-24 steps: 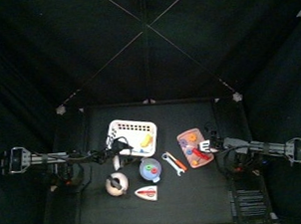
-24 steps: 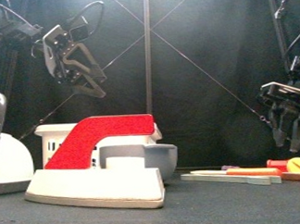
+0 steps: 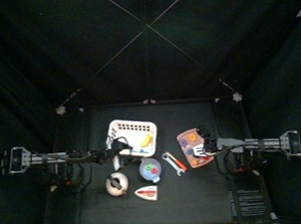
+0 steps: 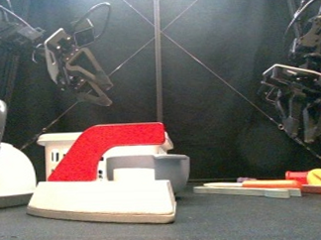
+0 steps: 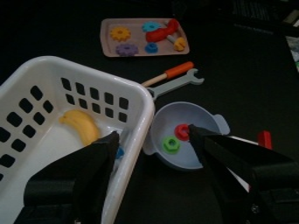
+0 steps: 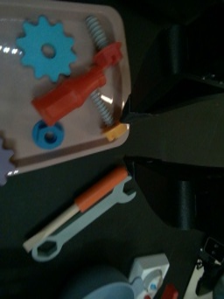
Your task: Grab yellow nut
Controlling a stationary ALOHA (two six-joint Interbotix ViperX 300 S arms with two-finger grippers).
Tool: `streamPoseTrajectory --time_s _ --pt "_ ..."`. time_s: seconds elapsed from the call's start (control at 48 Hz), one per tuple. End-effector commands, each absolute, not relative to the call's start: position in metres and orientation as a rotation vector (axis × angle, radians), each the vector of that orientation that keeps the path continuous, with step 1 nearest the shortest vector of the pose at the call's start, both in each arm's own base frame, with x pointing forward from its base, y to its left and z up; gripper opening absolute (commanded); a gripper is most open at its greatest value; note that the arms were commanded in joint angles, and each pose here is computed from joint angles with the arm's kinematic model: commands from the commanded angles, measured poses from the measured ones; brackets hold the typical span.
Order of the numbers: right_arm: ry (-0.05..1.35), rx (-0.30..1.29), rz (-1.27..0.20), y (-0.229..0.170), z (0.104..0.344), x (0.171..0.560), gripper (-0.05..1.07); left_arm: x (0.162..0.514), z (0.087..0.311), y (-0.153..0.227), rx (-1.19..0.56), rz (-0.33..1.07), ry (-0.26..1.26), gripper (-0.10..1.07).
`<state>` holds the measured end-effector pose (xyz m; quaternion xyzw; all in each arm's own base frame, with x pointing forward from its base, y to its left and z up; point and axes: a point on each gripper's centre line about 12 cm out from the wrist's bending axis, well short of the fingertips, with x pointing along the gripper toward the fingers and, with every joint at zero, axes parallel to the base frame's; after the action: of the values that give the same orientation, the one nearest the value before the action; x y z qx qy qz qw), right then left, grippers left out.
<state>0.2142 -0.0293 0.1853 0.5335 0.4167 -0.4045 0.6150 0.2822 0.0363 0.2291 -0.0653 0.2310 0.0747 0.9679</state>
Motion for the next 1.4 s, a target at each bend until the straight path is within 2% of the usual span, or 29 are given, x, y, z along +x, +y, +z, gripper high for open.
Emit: streamPoseTrajectory --time_s 0.0,0.146,0.271,0.5,0.75,1.083,1.375 --pt "0.953 1.188 -0.893 -0.013 0.195 0.228 0.76 0.283 0.234 0.037 -0.133 0.151 0.452 0.97" --pt "0.945 1.165 -0.958 -0.004 0.185 0.228 0.76 0.283 0.234 0.037 -0.133 0.151 0.452 0.97" --pt "0.890 1.194 -1.056 -0.007 0.176 0.221 0.76 0.283 0.234 0.037 -0.131 0.150 0.451 0.97" --pt "0.803 1.209 -1.135 -0.006 0.167 0.216 0.76 0.283 0.234 0.037 -0.130 0.151 0.452 0.97" --pt "0.841 1.227 -1.217 0.003 0.147 0.215 0.76 0.283 0.234 0.038 -0.130 0.153 0.452 0.97" --pt "0.859 1.209 -1.226 0.002 0.134 0.222 0.76 0.283 0.235 0.040 -0.133 0.159 0.447 0.97" --pt "0.857 1.212 -1.165 0.004 0.128 0.229 0.76 0.283 0.235 0.040 -0.133 0.159 0.449 0.97"
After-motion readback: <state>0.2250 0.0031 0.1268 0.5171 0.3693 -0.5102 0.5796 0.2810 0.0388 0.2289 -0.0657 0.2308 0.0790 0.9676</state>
